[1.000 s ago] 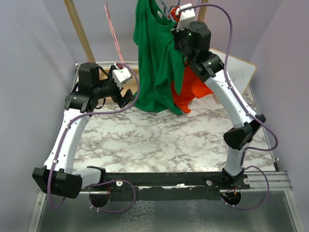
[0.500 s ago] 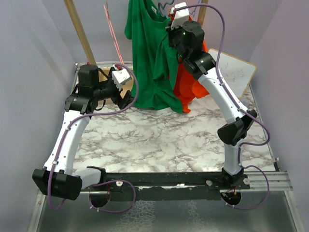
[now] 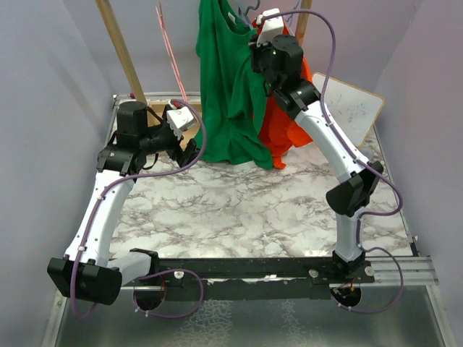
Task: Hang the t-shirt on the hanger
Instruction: Place the hanger at the clothesline, then reset both arms
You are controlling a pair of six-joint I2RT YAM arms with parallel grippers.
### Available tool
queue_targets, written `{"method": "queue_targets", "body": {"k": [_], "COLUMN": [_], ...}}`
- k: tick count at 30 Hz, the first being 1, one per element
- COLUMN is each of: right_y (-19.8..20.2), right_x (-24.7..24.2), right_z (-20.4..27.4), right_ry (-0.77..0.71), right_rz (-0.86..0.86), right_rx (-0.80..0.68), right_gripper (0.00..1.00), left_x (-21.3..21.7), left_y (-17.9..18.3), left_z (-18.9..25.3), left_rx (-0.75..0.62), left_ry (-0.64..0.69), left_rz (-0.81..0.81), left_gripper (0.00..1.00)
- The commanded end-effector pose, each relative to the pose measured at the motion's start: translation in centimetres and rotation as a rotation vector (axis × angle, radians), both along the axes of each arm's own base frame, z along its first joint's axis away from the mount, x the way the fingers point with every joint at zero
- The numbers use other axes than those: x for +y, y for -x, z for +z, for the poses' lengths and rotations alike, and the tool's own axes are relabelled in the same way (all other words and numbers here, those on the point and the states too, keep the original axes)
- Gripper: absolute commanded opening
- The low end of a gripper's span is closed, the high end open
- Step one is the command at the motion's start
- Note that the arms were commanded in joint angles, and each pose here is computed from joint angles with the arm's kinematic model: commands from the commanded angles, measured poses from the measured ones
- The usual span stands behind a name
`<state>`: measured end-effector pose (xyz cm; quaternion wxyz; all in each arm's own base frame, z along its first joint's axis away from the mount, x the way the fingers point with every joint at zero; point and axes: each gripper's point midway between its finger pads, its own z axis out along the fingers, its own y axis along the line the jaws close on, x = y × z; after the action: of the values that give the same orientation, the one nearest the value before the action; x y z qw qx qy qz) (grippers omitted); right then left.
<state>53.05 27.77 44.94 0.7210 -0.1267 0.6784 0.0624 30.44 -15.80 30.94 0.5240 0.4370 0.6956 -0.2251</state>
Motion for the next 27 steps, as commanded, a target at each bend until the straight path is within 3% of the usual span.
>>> {"method": "queue_targets", "body": {"k": [1, 4, 11, 19, 27], "right_y": [2.9, 5.9, 12.6, 19.3, 22.3], "right_x": [-0.6, -1.7, -6.2, -6.0, -6.9], "right_z": [3.3, 4.4, 4.4, -1.8, -4.9], "right_ry": [-0.093, -0.097, -0.075, -0.070, -0.161], "right_rz": [0.067, 0.093, 0.072, 0.261, 0.282], "right_rx": [-0.051, -0.022, 0.060, 0.272, 0.300], "right_gripper": [0.44, 0.98, 0.99, 0.99, 0.99], "left_x": [0.1, 0.1, 0.1, 0.8, 1.8], "left_y": [0.3, 0.3, 0.0, -0.6, -1.1], "left_z": [0.7, 0.4, -0.6, -1.2, -1.2], "left_rx": [-0.028, -0.019, 0.008, 0.037, 0.052], "left_ry": [0.027, 0.027, 0.038, 0.114, 0.135], "left_rz": [0.007, 0.009, 0.023, 0.152, 0.260], "left_gripper": [0.88, 0.88, 0.88, 0.88, 0.87]}}
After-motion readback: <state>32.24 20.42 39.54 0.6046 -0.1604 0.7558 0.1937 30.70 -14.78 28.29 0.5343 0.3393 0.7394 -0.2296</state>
